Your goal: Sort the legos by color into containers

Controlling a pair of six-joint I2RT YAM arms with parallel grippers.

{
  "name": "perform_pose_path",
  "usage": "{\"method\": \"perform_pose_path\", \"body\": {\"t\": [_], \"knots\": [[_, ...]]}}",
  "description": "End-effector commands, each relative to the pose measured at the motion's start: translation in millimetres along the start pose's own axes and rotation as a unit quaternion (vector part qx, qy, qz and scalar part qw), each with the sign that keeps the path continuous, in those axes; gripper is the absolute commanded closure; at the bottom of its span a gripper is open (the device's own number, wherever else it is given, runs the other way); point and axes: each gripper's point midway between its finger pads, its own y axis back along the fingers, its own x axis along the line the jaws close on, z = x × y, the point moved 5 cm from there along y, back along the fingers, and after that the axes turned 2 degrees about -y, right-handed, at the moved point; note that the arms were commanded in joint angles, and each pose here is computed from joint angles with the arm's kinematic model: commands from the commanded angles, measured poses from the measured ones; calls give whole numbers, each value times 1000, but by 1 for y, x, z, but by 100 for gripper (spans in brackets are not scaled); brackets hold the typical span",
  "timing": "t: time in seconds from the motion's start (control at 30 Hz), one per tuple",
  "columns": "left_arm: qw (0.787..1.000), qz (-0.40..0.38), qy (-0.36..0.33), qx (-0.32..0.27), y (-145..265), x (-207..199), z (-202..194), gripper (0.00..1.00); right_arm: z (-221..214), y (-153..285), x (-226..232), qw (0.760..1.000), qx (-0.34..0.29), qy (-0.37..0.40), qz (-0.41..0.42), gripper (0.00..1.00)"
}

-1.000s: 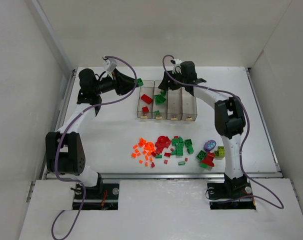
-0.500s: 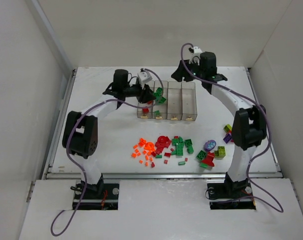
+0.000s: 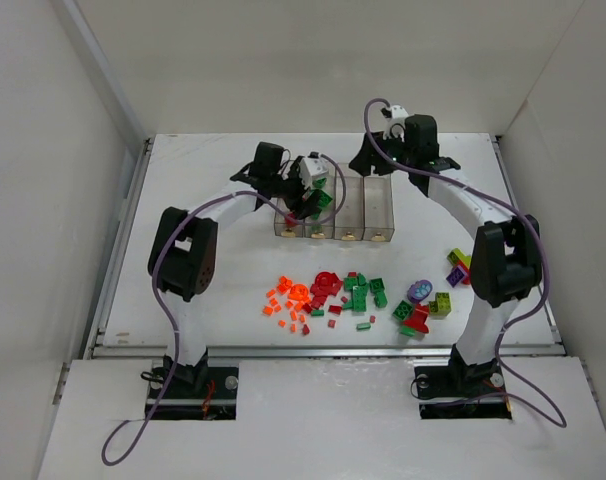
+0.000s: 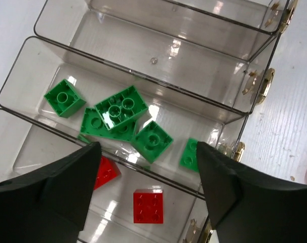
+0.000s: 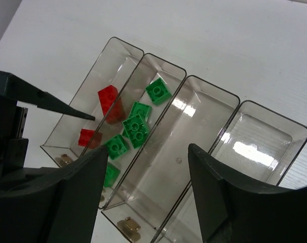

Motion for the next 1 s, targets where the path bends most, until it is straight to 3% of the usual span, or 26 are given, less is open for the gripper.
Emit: {"method": "perform_pose_path", "body": {"t": [0.0,0.27,0.43,0.47,0.5,0.53,0.67,0.7,0.97], "knots": [[999,3,-35,-19,14,4,23,26,18,12,9,999,-20,26,3,30],[997,20,-56,-49,44,-2,66,22,19,43,12,999,5,21,-46,29],[994,73,-56,-52,99,-18,89,17,-13,83,8,989,35,3,-141,27],[995,82,-44,-41,103,-25,78,3,-25,94,12,987,43,-8,-156,26],[992,117,-36,-23,113,-24,73,0,-34,98,13,984,50,-12,-170,26],[987,152,-43,-35,134,-28,84,0,-46,103,19,980,66,-10,-188,26],[967,255,21,-4,170,-43,57,0,-101,119,39,970,124,-22,-208,25],[963,268,39,16,172,-50,39,0,-109,120,44,969,128,-38,-206,25],[951,300,69,-34,192,-89,22,0,-176,118,61,957,205,-51,-197,25]]}}
